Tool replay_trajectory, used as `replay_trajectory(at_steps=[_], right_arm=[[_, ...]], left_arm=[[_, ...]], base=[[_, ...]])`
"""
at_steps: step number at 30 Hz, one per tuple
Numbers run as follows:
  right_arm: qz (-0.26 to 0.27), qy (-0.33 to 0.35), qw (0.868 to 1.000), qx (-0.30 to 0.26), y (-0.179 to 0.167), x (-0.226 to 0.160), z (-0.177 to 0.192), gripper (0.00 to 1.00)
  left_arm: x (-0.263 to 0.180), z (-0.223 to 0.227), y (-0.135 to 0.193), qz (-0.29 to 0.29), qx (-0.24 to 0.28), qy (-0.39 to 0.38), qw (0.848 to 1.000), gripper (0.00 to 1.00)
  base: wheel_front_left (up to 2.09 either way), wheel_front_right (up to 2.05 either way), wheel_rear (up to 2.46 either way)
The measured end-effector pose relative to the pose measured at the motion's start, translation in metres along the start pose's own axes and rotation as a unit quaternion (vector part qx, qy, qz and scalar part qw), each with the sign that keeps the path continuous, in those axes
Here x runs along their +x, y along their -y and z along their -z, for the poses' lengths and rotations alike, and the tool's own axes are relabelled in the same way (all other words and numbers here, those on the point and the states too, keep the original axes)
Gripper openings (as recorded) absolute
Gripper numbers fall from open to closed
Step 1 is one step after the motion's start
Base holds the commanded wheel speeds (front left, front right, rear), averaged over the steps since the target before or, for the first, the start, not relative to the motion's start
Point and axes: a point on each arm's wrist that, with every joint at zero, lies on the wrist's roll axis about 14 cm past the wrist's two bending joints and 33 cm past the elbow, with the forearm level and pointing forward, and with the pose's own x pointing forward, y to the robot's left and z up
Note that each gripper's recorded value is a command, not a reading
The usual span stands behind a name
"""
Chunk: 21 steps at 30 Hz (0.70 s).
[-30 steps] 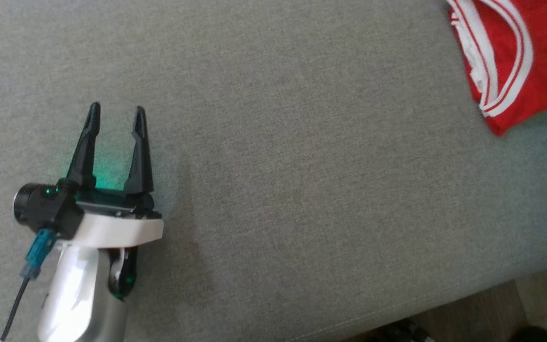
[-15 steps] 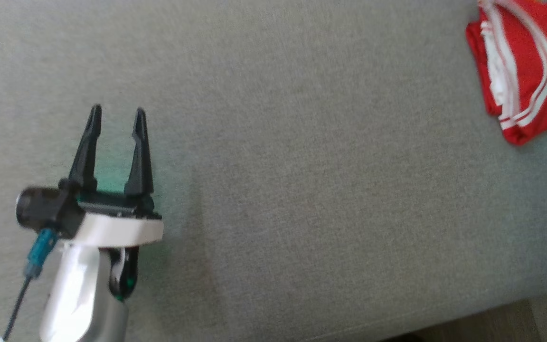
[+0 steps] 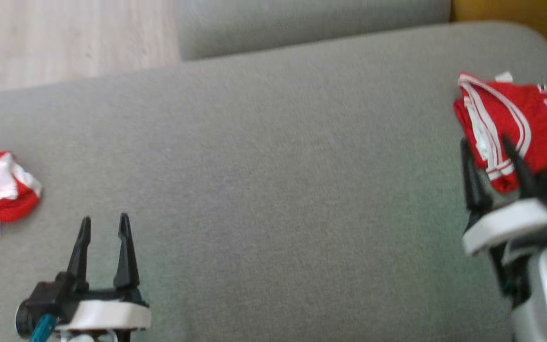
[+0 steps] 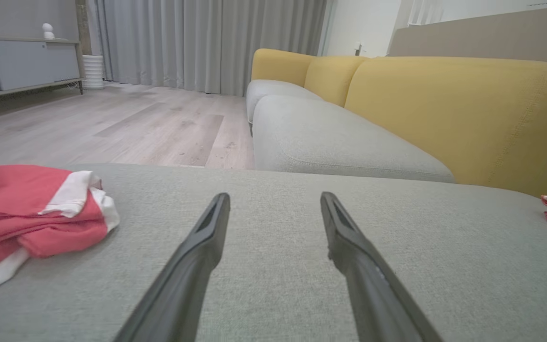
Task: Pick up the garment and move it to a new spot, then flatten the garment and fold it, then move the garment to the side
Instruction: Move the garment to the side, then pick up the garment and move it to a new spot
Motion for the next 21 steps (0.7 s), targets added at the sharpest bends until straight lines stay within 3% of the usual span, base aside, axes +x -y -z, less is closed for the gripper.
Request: replay_trajectory(at_steps=[9, 21], right_arm=[[-0.019, 0.014, 0.999, 0.033, -0.038, -0.037, 0.009, 1.0], [-0.037, 0.005, 0.999, 0.036, -0.052, -0.031, 0.01, 1.0]], left_arm=[[-0.027, -0.011, -0.013, -0.026, 0.001, 0.017, 1.0, 1.0], [-0.034, -0.009, -0.023, -0.046, -0.003, 0.014, 0.999, 1.0]], base=[[0.0, 0.0, 0.0], [0.0, 0.0, 0.0]])
